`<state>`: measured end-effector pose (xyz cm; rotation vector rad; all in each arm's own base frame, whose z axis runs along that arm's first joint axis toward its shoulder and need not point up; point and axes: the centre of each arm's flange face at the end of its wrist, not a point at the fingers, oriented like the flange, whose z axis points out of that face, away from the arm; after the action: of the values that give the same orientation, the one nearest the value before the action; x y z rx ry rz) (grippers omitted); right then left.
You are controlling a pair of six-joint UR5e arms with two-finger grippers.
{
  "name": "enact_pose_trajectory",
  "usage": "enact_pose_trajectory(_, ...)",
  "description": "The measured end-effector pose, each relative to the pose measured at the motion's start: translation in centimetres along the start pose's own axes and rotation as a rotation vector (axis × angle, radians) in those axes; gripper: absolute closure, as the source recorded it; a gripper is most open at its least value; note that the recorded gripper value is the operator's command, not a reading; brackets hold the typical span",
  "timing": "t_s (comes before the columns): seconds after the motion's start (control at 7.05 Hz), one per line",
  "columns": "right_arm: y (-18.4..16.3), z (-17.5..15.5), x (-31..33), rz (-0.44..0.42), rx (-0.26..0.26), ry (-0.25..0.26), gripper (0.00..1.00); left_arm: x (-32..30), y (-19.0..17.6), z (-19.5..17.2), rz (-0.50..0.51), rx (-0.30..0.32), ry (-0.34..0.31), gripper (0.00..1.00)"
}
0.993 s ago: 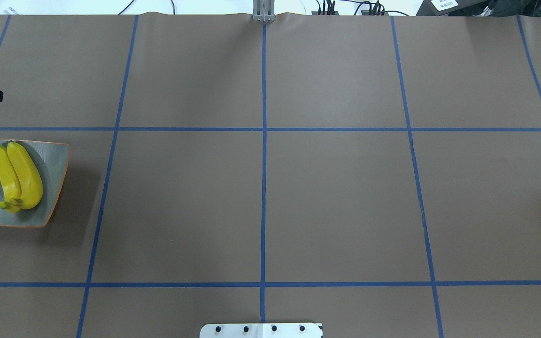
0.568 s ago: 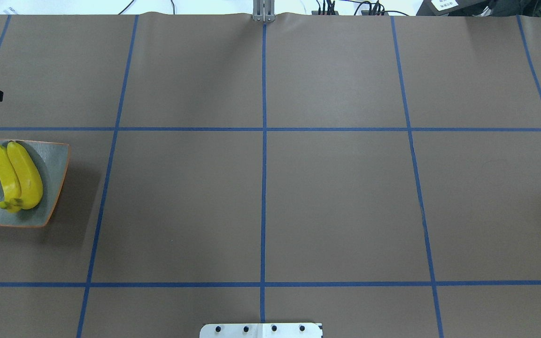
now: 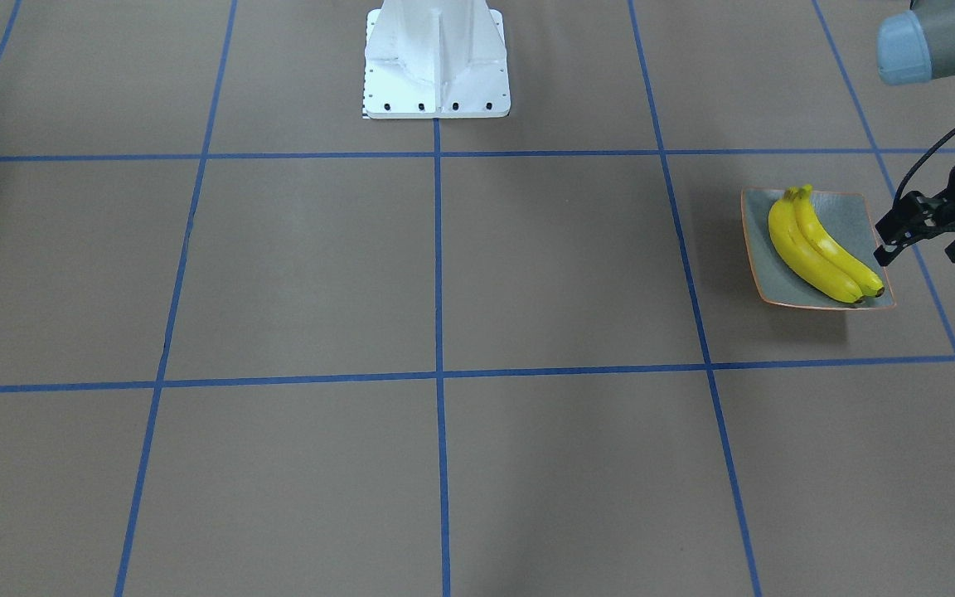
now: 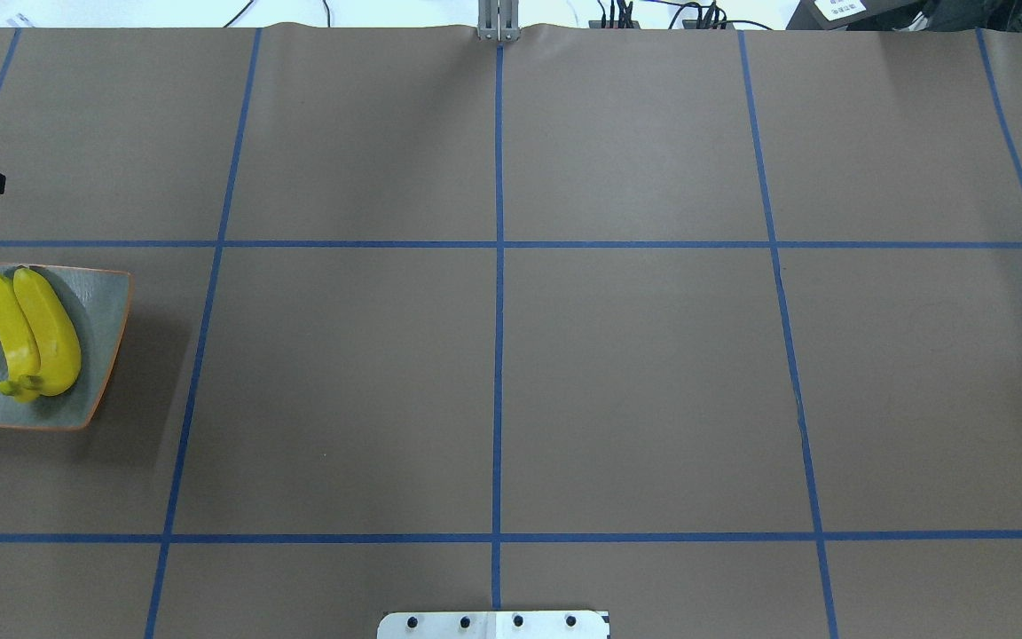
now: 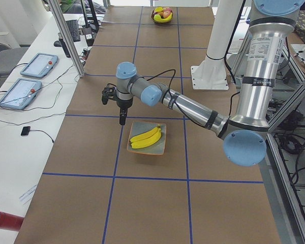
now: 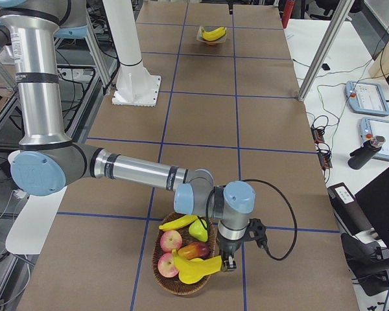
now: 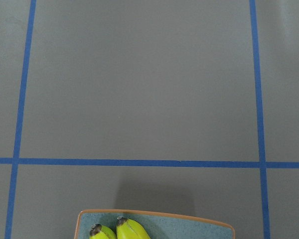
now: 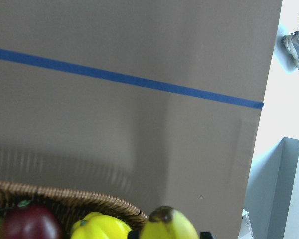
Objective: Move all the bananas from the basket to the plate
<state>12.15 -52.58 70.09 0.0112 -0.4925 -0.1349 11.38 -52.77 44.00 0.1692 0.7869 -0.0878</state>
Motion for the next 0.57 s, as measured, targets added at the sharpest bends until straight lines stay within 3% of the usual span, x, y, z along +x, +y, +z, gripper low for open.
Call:
enact_pose_trajectory(0.28,-6.5,-8.1,-3.5,0.056,0.033,-0.113,1.00,-0.2,0.1,0.1,-0.003,-0.005,0.000,0.00)
enact_pose_trajectory(0.57,-12.0,-13.6,-10.6,0.170,0.065,-0.220,1.00,-0.3,0.2,0.5,-0.008,-0.018,0.006,0.00)
